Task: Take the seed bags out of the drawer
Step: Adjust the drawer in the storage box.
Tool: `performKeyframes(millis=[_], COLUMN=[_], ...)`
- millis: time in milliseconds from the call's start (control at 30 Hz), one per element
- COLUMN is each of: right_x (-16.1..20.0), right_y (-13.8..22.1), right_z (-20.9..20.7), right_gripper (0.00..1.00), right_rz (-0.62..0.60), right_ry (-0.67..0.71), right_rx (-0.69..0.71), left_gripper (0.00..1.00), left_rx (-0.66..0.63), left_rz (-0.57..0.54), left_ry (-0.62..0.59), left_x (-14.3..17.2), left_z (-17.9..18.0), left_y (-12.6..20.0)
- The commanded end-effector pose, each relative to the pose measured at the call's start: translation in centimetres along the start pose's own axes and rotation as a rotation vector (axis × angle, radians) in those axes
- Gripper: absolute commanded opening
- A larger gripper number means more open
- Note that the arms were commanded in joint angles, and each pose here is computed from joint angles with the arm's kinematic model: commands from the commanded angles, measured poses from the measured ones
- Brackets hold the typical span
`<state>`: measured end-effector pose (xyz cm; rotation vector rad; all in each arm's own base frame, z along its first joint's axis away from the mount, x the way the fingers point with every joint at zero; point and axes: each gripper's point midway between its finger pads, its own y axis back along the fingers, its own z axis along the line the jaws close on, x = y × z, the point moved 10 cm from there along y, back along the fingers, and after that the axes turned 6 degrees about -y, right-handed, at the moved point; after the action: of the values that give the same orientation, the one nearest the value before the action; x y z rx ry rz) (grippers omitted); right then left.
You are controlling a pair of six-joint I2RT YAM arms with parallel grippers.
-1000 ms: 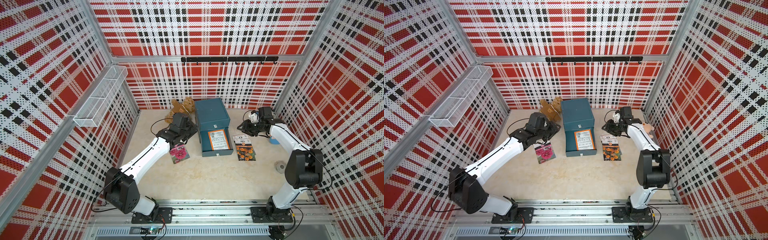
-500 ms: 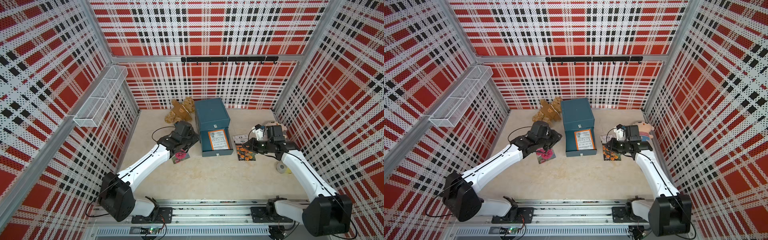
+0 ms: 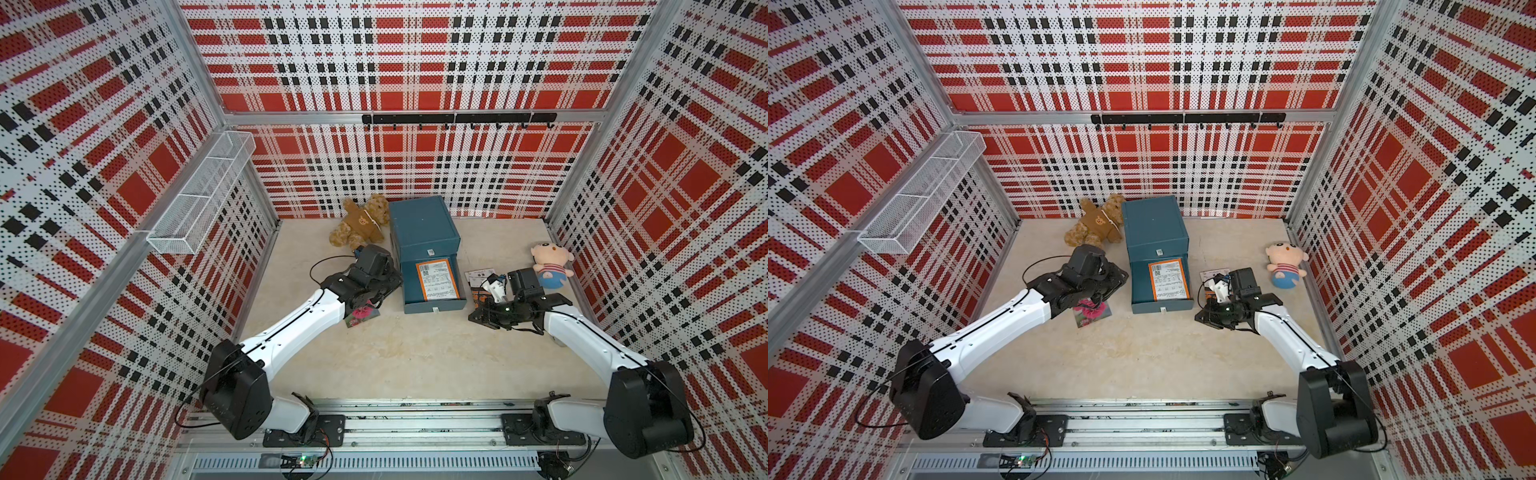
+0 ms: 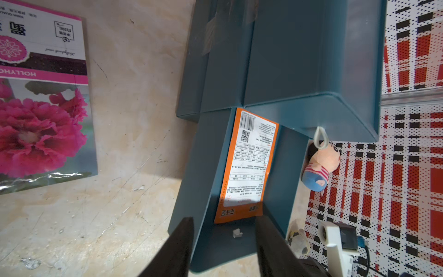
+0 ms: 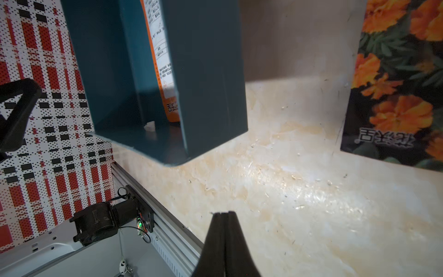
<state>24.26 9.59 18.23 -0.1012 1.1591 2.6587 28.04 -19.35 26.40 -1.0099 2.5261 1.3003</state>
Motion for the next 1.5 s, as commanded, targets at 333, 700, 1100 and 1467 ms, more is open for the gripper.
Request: performKeyframes(millis=[333, 700, 1100, 1467], right_x=[-4.0, -4.6, -8.0, -20.2], right_y=[-1.1, -0.6, 8.1, 5.2], right_z=[1.7, 2.1, 8.7, 12.8], right_gripper=[0.07, 0.07, 0.43, 0.59], right_rz=[-0.029, -0.039, -0.395, -0.455], right_ry=[0.065, 0.099, 0.302, 0.320], right_rx=[-0.035, 0.003, 0.141, 0.154], left_gripper=[0.48, 0.48, 0.52, 0.54], left_rx=[0.008, 0.032, 0.106, -0.015], left_rz=[-0.025, -0.007, -0.007, 0.019], left_ry=[0.019, 0.004, -0.013, -0.120], left_x=[0.2, 0.9, 2.2, 2.2], left_z=[-0.3, -1.8, -7.4, -8.3], left_y=[0.0, -0.2, -1.4, -5.1])
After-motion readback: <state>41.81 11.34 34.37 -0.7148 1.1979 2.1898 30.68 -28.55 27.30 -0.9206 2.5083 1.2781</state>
